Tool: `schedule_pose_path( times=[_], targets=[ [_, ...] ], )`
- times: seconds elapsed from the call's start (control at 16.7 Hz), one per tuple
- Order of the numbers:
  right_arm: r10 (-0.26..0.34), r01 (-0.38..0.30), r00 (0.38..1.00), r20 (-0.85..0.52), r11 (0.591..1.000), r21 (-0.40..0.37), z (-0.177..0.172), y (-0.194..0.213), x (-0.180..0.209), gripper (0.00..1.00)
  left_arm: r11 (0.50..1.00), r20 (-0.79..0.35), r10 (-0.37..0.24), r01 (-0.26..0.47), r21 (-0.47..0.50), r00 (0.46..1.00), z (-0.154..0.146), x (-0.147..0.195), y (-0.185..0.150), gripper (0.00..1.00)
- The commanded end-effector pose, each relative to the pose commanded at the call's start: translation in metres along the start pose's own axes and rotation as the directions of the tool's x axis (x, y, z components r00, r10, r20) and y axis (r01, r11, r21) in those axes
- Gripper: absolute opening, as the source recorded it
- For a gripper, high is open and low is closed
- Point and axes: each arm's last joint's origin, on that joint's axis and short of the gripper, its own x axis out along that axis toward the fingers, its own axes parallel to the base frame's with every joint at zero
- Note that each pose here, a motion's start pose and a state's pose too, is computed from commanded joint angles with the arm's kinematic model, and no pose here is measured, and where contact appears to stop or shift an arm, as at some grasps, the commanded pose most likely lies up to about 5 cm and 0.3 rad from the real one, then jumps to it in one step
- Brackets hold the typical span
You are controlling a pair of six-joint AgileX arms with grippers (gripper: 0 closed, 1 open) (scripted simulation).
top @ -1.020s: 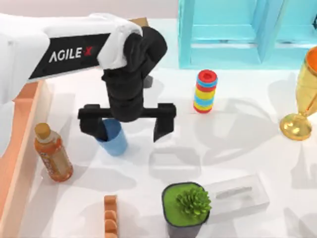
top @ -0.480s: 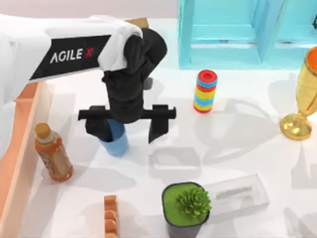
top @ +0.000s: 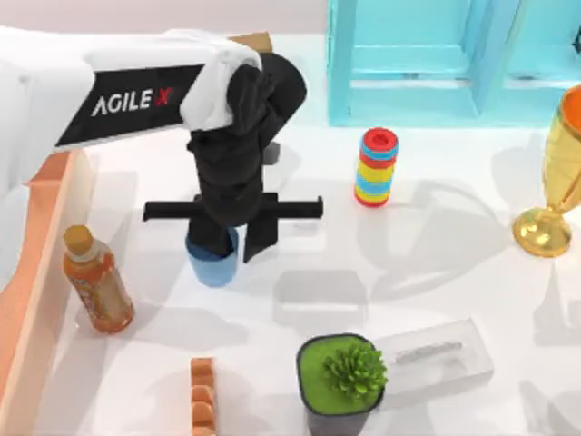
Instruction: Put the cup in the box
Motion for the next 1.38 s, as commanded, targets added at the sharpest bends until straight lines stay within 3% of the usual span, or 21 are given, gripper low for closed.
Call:
schedule_pose_path(
  times=[0.6,0.84,1.08,1.38],
  targets=[
    [0.0,0.0,1.0,0.0,1.0,0.0,0.0,0.0,0.0,1.0,1.0,0.002,-0.002,0.002,0.003,1.0,0.0,-0.001,0.0,0.0],
    [0.0,0.0,1.0,0.0,1.0,0.0,0.0,0.0,0.0,1.0,0.996,0.044,-0.061,0.058,0.067,0.997,0.008,-0.032,0.018,0.0],
    [0.0,0.0,1.0,0.0,1.0,0.0,0.0,0.0,0.0,1.0,0.99,0.091,-0.091,0.081,0.116,0.992,0.022,-0.08,0.098,0.0],
    [0.0,0.0,1.0,0.0,1.0,0.0,0.0,0.0,0.0,1.0,0.999,0.046,-0.028,0.027,0.042,0.999,-0.002,-0.123,0.234,0.0]
  ],
)
